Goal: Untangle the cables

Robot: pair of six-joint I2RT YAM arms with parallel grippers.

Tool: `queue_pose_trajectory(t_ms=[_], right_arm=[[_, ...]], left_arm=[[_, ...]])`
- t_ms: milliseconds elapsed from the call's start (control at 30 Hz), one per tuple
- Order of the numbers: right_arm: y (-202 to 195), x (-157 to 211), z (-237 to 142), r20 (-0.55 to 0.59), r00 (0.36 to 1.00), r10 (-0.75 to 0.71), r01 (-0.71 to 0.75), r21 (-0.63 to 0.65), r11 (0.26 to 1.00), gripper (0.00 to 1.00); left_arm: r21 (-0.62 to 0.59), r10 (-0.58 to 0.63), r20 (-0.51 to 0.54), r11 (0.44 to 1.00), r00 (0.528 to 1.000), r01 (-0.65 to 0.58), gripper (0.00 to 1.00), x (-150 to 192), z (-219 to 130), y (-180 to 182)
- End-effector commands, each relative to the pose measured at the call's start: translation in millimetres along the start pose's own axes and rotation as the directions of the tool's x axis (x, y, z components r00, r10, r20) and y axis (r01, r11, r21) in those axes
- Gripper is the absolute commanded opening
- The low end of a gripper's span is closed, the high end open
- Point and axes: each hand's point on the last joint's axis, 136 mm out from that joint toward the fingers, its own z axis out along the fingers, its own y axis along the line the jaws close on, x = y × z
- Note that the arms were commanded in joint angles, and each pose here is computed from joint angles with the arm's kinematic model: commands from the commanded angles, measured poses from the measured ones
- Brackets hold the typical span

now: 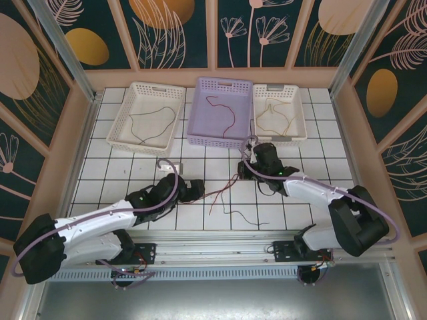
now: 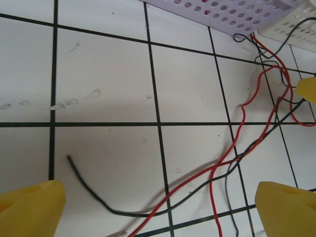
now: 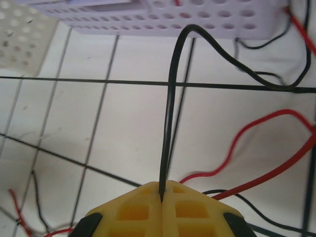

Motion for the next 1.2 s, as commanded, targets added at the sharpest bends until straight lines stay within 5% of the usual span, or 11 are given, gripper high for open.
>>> queue_pose_trajectory(t_ms=[0,200,567,833,1167], right_arm=[[44,-11,-14,0.042,0.998,-0.037,0.045,-0.198,0.979,0.0],[99,-16,-41,0.063,0.996,-0.064,0.084,-0.419,0.904,0.0],[138,-15,-51,-0.064,0.998,-0.003,-0.032,-0.54,0.841,0.0],[165,-15,-60,-0.122,0.992,0.01,-0.08,-0.578,0.812,0.0],[182,-2,-59,-0.204,0.979,0.002,-0.125,-0.589,0.798,0.0]], left_arm=[[0.065,-0.032,0.001,0.997,0.999,0.032,0.98,1,0,-12],[0.251,-0.067,0.032,0.966,0.997,0.057,0.98,-7,-12,-44],[0.555,-0.017,0.105,0.83,0.994,-0.044,0.96,-14,-49,-94],[0.601,0.035,0.093,0.795,0.995,-0.084,0.89,-2,-49,-102],[0.539,0.07,0.107,0.834,0.992,-0.117,0.79,-4,-38,-97]])
